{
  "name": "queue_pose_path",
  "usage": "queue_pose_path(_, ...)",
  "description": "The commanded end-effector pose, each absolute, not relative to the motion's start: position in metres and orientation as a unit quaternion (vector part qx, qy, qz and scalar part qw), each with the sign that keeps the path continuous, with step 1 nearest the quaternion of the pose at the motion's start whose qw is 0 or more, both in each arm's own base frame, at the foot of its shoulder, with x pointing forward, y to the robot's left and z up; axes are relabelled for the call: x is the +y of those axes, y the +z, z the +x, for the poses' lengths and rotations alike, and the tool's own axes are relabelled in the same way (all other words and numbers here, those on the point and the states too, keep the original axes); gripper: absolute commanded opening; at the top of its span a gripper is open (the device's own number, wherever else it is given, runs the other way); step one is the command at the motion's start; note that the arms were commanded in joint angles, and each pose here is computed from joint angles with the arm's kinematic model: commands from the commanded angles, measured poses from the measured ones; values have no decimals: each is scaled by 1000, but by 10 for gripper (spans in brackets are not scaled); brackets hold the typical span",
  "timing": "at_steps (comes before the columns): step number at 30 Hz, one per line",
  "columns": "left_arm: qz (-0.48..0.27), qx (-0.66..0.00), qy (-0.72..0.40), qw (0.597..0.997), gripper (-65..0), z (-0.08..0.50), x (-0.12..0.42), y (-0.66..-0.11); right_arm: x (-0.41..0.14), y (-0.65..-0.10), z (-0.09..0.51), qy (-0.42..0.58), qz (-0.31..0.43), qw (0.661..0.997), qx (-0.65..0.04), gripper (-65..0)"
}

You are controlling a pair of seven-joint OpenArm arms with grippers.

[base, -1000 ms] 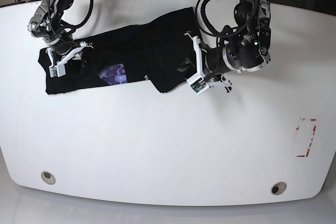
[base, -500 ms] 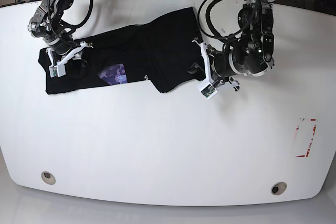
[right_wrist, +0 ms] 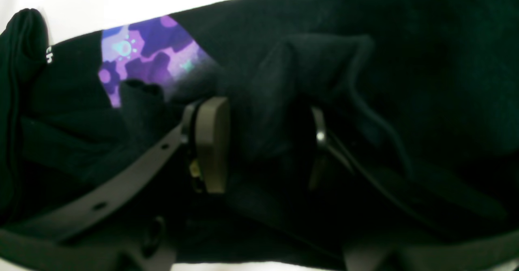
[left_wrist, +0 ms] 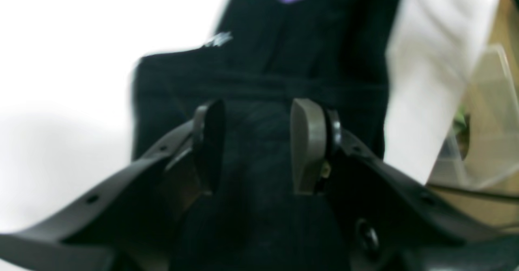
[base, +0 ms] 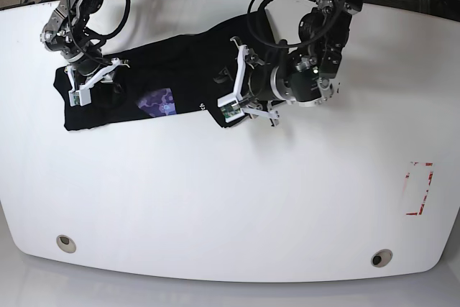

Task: Layout the t-shirt on the table in an organized manner, then fold the t-shirt properly
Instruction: 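Pull the folded end back out with the left gripper, then lay the end flat and release it with the left gripper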

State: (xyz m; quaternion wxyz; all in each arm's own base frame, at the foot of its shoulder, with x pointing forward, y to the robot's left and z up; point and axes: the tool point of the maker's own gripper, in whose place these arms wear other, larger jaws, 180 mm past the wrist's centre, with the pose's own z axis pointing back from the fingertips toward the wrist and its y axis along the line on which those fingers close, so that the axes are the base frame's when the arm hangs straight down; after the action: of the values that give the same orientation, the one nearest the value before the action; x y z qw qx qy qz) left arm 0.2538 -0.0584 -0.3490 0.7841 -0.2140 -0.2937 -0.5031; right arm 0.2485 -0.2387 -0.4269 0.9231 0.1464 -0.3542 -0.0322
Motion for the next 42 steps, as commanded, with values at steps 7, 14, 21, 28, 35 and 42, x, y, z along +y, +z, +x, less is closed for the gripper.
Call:
queue_pose_path(7, -183, -297, -549, 760, -399, 247, -72, -348, -239, -447, 226, -24, 133, 946, -294, -404)
queue_pose_path(14, -153, -306, -497, 797, -399, 254, -22, -350, -239, -446, 227, -24, 133, 946, -295, -404)
queue_pose_path(21, -130, -295, -433, 842, -399, 256, 26, -363, -239, -446, 227, -24, 133, 946, -295, -404)
queue_pose_path(28, -124, -275, -439, 846, -400, 244, 37, -373, -239, -446, 228, -24, 133, 946, -296, -404)
queue_pose_path(35, -130, -261, -448, 845, -429, 239, 31, -382, -239, -446, 228, -24, 133, 946, -296, -404)
queue_pose_path(42, -150, -238, -465, 840, -542, 234, 18, -399, -239, -446, 228, -24, 133, 946, -296, -404)
